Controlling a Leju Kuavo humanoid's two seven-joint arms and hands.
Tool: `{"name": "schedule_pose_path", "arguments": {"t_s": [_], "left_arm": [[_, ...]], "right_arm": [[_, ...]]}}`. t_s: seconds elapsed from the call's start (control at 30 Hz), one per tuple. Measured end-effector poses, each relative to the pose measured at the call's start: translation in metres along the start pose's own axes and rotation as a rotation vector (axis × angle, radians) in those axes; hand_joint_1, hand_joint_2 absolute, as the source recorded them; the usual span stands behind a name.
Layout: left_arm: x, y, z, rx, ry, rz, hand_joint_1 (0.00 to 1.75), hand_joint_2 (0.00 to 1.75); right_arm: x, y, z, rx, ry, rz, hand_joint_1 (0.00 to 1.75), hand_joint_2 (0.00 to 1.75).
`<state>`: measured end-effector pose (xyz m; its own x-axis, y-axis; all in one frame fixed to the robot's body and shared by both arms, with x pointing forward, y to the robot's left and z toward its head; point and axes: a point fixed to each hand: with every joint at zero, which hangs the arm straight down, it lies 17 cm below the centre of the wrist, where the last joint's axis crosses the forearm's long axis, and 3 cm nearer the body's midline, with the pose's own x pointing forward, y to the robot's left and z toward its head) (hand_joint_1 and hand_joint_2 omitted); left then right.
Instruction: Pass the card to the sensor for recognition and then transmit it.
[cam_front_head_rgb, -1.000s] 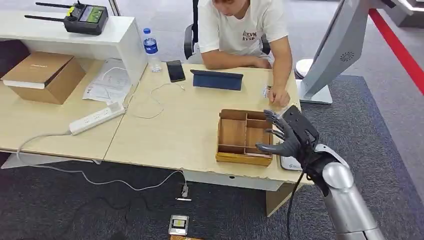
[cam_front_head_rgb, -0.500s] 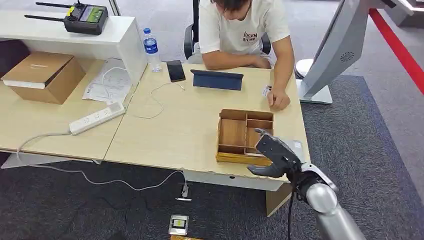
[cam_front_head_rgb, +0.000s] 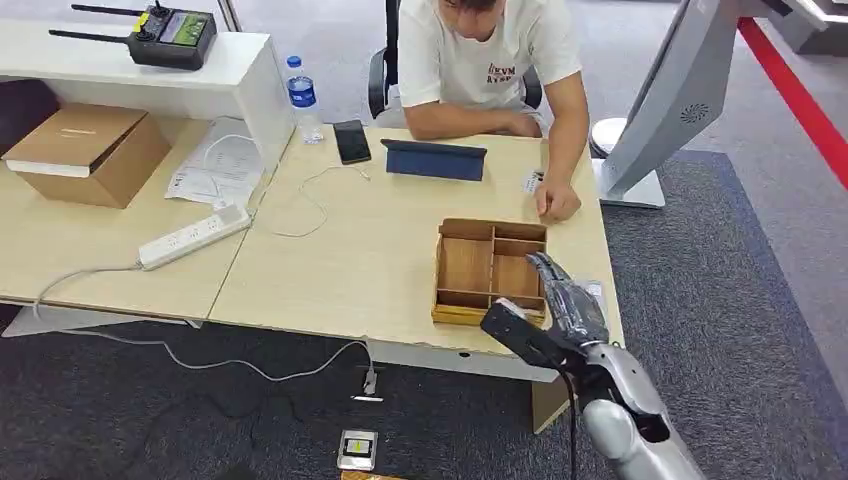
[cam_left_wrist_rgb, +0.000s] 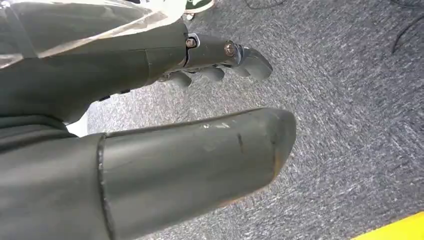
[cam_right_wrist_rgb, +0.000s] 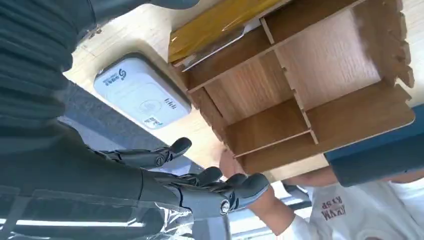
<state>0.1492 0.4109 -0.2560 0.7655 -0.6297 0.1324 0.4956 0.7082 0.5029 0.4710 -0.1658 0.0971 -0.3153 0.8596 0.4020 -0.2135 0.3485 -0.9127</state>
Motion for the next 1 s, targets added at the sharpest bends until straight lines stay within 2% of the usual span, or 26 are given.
{"name": "schedule_pose_path", "arguments": {"t_s": [0.4, 0.73, 1.0], "left_arm": [[0.001, 0.000, 0.000, 0.002, -0.004, -0.001, 0.00, 0.00], [0.003, -0.001, 0.000, 0.001, -0.007, -0.005, 0.00, 0.00], [0.004, -0.003, 0.001, -0.001, -0.009, -0.004, 0.00, 0.00]], "right_arm": [[0.005, 0.012, -0.001, -0.008, -0.029, 0.069, 0.00, 1.75], [0.001, 0.019, -0.012, -0.117, -0.059, 0.098, 0.00, 1.75], [-0.017, 0.044, -0.016, -0.066, -0.016, 0.082, 0.00, 1.75]]}}
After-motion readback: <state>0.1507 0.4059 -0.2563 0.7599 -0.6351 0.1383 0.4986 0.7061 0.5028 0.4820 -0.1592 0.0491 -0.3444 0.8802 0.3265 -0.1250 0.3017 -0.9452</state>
